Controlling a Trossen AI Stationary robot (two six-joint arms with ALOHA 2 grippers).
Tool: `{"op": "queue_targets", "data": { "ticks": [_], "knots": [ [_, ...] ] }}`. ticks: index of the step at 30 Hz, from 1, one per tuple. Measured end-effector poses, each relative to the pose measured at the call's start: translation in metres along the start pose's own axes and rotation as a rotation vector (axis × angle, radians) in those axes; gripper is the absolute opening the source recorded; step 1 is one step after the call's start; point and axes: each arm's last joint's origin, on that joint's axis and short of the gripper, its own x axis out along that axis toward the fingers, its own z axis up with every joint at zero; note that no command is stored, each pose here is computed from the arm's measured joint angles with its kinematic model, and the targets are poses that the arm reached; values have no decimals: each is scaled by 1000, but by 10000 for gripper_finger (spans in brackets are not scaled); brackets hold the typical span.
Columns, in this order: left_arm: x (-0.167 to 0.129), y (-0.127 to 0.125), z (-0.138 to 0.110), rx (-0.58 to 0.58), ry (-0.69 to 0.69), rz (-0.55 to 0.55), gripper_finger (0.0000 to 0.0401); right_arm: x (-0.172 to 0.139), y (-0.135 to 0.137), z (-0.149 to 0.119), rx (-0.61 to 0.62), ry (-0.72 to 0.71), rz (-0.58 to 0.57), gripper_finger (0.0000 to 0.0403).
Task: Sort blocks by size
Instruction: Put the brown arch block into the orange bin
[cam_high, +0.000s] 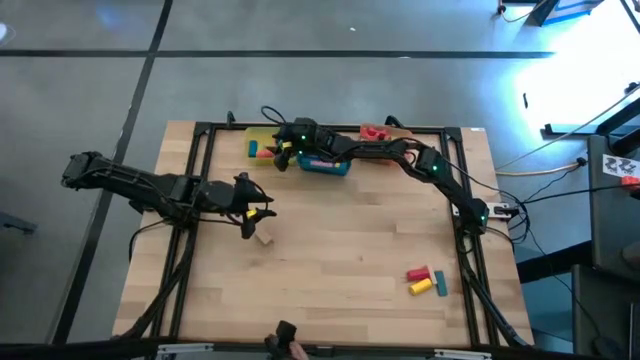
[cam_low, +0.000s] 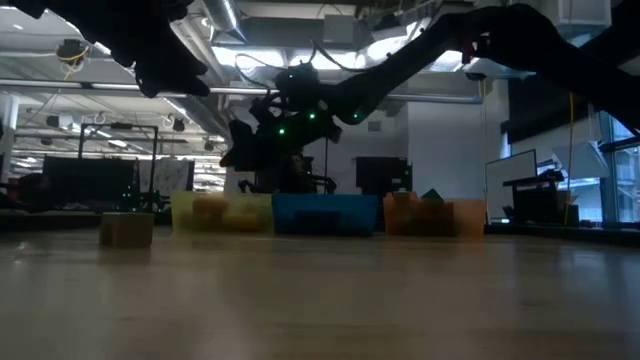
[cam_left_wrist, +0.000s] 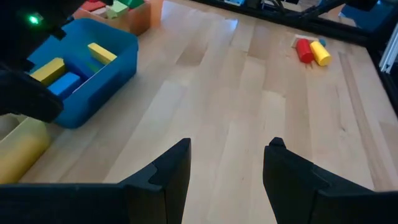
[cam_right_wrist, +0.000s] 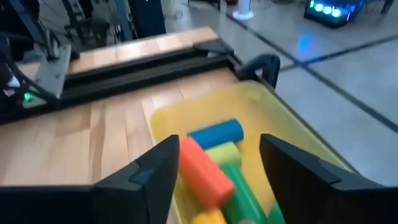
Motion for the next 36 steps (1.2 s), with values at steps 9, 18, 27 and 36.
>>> {"op": "queue_targets", "data": {
  "ticks": [9, 18, 27, 36],
  "knots": [
    [-2, 5, -19, 98, 211, -3, 168, -56, -3, 63, -152, 394, -43, 249],
    [11, 2, -36, 385, 409, -134, 168, -168, 12, 151, -193, 514, -43, 246],
    [40, -3, -55, 529, 581, -189, 168, -274, 49, 197, -152, 427, 0, 246],
    [57, -6, -65, 629, 629, -224, 168, -343, 87, 200, -180, 456, -100, 246]
  ]
}}
